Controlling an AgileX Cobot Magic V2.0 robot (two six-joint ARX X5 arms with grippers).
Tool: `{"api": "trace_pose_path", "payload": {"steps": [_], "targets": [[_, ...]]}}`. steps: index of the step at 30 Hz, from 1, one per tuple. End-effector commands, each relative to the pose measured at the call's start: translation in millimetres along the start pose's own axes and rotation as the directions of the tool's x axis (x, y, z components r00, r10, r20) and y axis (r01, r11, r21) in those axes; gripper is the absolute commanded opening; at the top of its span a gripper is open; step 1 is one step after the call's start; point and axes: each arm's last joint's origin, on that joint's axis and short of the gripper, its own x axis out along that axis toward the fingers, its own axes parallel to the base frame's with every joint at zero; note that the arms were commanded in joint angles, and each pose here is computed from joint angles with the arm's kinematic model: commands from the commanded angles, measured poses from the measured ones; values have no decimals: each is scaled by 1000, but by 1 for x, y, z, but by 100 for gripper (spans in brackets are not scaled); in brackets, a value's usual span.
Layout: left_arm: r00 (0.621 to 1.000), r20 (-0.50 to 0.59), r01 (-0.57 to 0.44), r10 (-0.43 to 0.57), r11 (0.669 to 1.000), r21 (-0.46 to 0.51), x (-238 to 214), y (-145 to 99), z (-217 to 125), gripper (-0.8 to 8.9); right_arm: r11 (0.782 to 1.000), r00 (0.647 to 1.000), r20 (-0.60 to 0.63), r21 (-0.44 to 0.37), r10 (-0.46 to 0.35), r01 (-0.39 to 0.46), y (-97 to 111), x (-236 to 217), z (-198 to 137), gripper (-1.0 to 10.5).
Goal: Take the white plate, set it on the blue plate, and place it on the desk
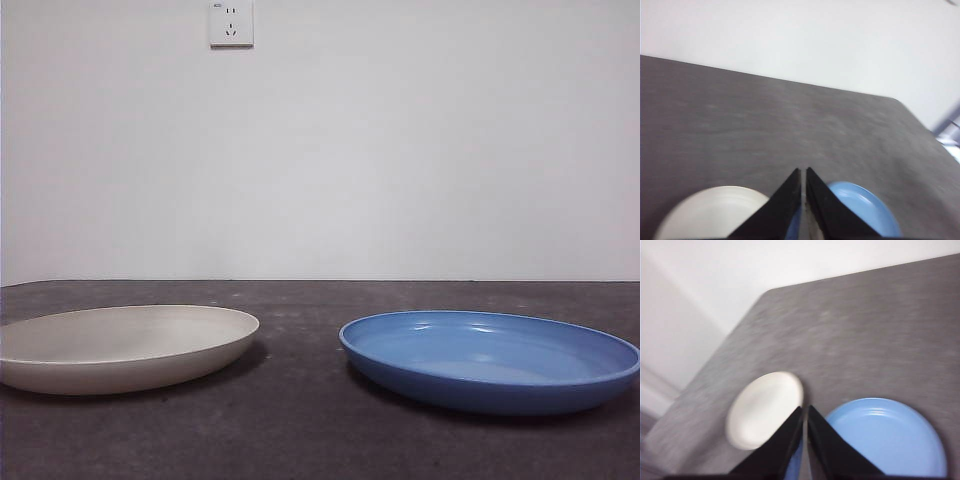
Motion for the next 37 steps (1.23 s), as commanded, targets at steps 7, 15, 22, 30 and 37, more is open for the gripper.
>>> {"api": "trace_pose_path", "payload": {"steps": [7,15,22,30,37], "targets": [[988,-53,147,-145,988,40,3,-11,4,40,988,994,-66,-117,89,-96,11,1,14,11],[988,-48,148,-146,988,43,2,-11,5,413,987,994,-65,-133,88,-96,11,1,14,119],[987,-54,153,-151,988,26,2,-11,4,596,991,998,-45,-131,34,-40,10,1,15,669],[960,-227,144,-162,985,-93,14,-5,1,593,992,998,-57,-123,33,-40,9,1,13,668],[848,-523,-61,-87,964,-258,61,44,4,582,992,992,-100,-99,71,-81,10,1,10,668]]}}
